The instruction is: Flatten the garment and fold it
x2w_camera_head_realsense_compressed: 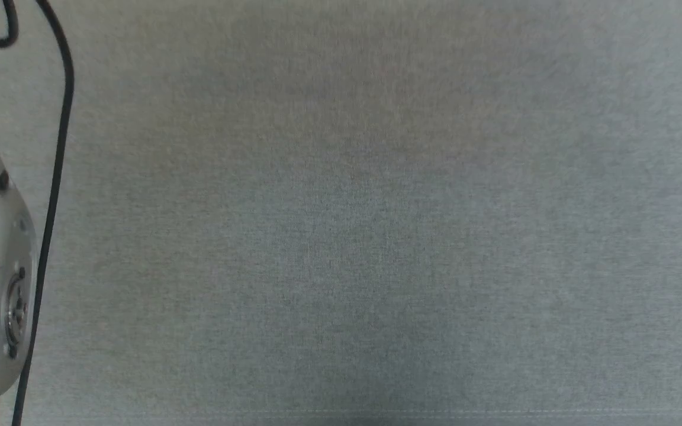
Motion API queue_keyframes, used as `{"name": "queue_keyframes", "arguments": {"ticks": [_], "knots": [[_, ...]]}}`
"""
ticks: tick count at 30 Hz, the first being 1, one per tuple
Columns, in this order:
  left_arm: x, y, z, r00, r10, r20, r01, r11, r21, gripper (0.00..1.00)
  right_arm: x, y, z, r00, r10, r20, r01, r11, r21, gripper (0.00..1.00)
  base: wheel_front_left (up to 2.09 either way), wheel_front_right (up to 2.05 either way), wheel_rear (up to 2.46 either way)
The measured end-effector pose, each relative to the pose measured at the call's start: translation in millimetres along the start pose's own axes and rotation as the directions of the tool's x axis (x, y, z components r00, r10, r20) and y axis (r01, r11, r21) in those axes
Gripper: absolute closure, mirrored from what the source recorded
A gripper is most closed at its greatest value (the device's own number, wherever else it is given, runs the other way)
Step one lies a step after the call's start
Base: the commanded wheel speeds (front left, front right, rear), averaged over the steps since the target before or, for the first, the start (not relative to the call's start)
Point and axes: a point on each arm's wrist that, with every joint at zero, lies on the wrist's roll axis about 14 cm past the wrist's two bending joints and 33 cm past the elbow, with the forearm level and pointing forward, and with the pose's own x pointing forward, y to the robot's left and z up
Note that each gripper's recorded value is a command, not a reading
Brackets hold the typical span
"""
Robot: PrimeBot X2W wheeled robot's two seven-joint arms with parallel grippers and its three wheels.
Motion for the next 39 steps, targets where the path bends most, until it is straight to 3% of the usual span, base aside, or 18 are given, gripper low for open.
{"name": "queue_keyframes", "arguments": {"ticks": [11, 19, 26, 39], "knots": [[16.6, 18.0, -106.5, 0.996, 0.044, -0.073, -0.046, 0.999, -0.022, 1.0, 47.2, 3.9, -105.6, 0.994, 0.027, -0.106, -0.027, 1.0, -0.005, 1.0, 0.0, 0.0, 0.0], [-9.3, 26.2, -190.5, 0.977, 0.037, -0.208, -0.047, 0.998, -0.043, 1.0, 38.2, 8.5, -199.1, 0.966, 0.086, -0.243, -0.075, 0.996, 0.054, 1.0, 0.0, 0.0, 0.0], [-63.8, 31.8, -227.1, 0.954, 0.01, -0.298, -0.043, 0.994, -0.103, 1.0, -12.6, 7.6, -242.2, 0.943, 0.137, -0.304, -0.1, 0.986, 0.136, 1.0, 0.0, 0.0, 0.0], [-249.1, 31.9, -256.2, 0.86, 0.017, -0.51, -0.167, 0.953, -0.252, 1.0, -191.4, -19.4, -293.6, 0.856, 0.112, -0.505, 0.022, 0.968, 0.252, 1.0, 0.0, 0.0, 0.0]]}}
